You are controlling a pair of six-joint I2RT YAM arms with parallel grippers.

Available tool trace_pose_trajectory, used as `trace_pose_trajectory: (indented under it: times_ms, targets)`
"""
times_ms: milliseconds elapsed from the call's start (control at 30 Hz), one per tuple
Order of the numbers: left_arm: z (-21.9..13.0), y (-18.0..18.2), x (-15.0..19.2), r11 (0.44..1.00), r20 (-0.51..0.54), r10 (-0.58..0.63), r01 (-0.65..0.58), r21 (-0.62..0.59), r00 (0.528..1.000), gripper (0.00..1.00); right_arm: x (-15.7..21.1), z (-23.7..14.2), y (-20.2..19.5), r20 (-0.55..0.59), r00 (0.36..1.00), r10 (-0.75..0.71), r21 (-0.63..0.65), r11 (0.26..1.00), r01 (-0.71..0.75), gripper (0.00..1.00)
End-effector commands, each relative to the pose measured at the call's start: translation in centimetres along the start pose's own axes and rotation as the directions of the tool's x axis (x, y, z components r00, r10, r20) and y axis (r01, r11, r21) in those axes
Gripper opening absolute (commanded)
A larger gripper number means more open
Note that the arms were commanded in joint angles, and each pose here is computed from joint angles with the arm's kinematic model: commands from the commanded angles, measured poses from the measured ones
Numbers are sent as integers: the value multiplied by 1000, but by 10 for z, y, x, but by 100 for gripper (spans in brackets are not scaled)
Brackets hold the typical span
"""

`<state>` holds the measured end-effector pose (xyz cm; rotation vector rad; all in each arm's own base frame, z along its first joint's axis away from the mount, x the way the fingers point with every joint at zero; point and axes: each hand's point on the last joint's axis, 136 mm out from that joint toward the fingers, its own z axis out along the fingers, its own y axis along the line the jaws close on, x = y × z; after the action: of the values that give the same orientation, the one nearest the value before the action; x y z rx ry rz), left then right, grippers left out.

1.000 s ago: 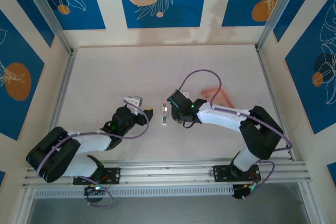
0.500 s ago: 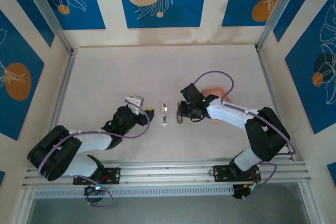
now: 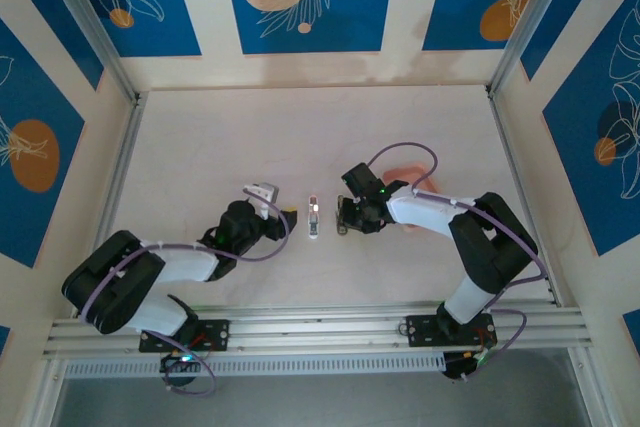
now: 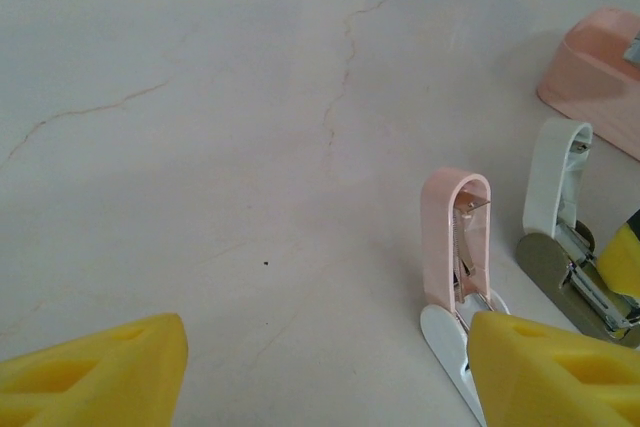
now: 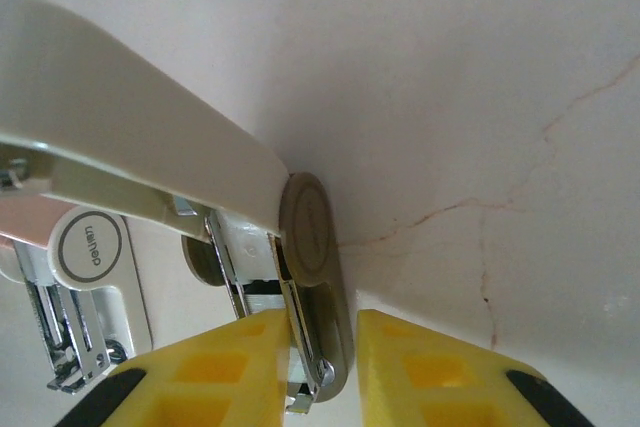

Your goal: Load the staples into the stapler

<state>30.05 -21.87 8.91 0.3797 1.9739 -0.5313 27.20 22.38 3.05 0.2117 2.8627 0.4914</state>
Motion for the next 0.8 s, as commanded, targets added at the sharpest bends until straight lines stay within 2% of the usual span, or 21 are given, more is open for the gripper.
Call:
trace_pose_trajectory:
  times_ms: [0, 200, 400, 633, 767]
  targets:
    - [3, -4, -14, 999, 49, -32, 31, 27, 998, 74, 6, 4, -3, -38, 999, 10, -1, 1000, -10, 23]
    - [3, -5, -17, 999, 54, -40, 38, 31, 998, 74, 2, -5, 2, -21, 1000, -16, -18, 1000, 15, 23]
    - [2, -5, -18, 999, 31, -41, 41, 21, 999, 74, -8, -30, 10, 50, 997, -57, -48, 997, 60, 34]
    - [5, -12, -19, 998, -16, -52, 53, 47, 999, 74, -20, -65, -5, 96, 993, -68, -46, 996, 73, 39]
    - [8, -16, -24, 996, -15, -57, 58, 64, 998, 74, -31, -89, -26, 106, 994, -35, -67, 997, 43, 41]
